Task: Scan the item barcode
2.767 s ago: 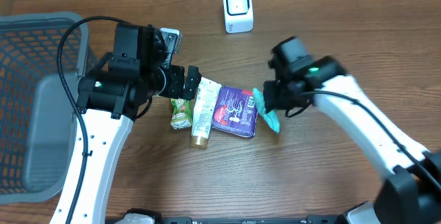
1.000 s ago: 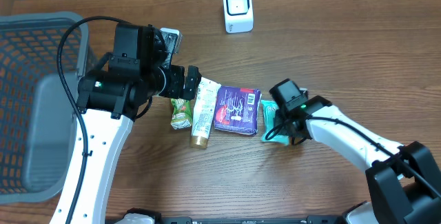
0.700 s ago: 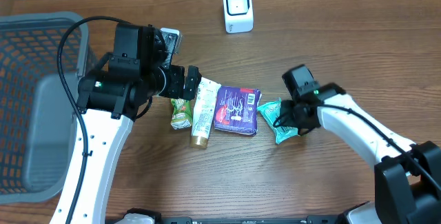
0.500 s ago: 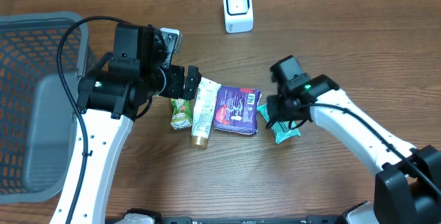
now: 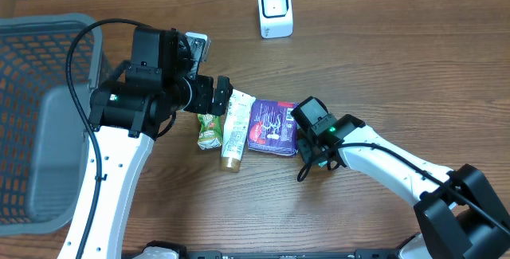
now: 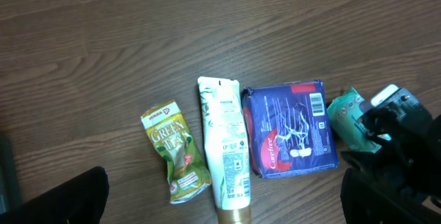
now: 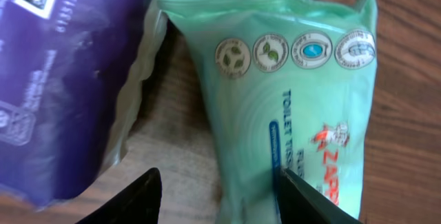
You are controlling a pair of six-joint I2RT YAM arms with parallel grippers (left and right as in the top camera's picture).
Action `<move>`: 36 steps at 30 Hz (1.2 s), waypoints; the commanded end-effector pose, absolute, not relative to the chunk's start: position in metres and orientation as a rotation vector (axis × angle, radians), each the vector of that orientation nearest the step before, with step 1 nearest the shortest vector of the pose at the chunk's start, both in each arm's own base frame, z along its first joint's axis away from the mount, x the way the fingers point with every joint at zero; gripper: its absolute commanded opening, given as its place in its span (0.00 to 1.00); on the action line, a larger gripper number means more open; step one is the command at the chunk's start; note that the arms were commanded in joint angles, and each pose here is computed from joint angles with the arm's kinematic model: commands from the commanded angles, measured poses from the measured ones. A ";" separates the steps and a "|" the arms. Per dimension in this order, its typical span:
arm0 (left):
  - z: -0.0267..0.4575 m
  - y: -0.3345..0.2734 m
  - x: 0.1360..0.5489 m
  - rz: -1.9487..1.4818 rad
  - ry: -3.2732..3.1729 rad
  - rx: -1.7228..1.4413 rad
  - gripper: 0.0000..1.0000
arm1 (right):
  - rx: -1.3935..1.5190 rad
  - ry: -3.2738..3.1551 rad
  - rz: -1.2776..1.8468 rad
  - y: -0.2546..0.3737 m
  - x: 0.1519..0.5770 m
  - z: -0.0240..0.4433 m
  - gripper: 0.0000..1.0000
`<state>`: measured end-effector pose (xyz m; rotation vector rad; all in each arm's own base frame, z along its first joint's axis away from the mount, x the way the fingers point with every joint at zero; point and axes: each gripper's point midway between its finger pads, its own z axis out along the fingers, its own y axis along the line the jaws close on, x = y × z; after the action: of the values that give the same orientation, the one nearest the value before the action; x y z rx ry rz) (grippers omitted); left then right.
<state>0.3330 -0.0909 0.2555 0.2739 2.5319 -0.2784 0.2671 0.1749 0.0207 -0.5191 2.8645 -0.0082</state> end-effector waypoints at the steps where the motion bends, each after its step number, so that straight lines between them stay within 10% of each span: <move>1: 0.270 -0.091 0.332 -0.274 2.488 0.293 1.00 | -0.590 2.879 -0.088 0.165 0.262 0.001 0.55; 7: 0.270 -0.091 0.332 -0.274 2.488 0.294 0.99 | -0.589 2.882 -0.220 0.150 0.263 -0.011 0.57; 12: 0.270 -0.091 0.332 -0.274 2.488 0.294 1.00 | -0.584 2.893 -0.228 0.150 0.263 -0.019 0.16; 18: 0.270 -0.091 0.332 -0.274 2.488 0.294 1.00 | -0.451 2.914 -0.251 0.146 0.263 -0.023 0.04; 36: 0.270 -0.091 0.332 -0.274 2.488 0.293 1.00 | -0.208 2.590 1.422 0.170 0.301 0.091 0.04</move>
<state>0.3330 -0.0909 0.2555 0.2739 2.5319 -0.2784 0.3158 0.1639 0.0862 -0.2111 2.6777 1.1076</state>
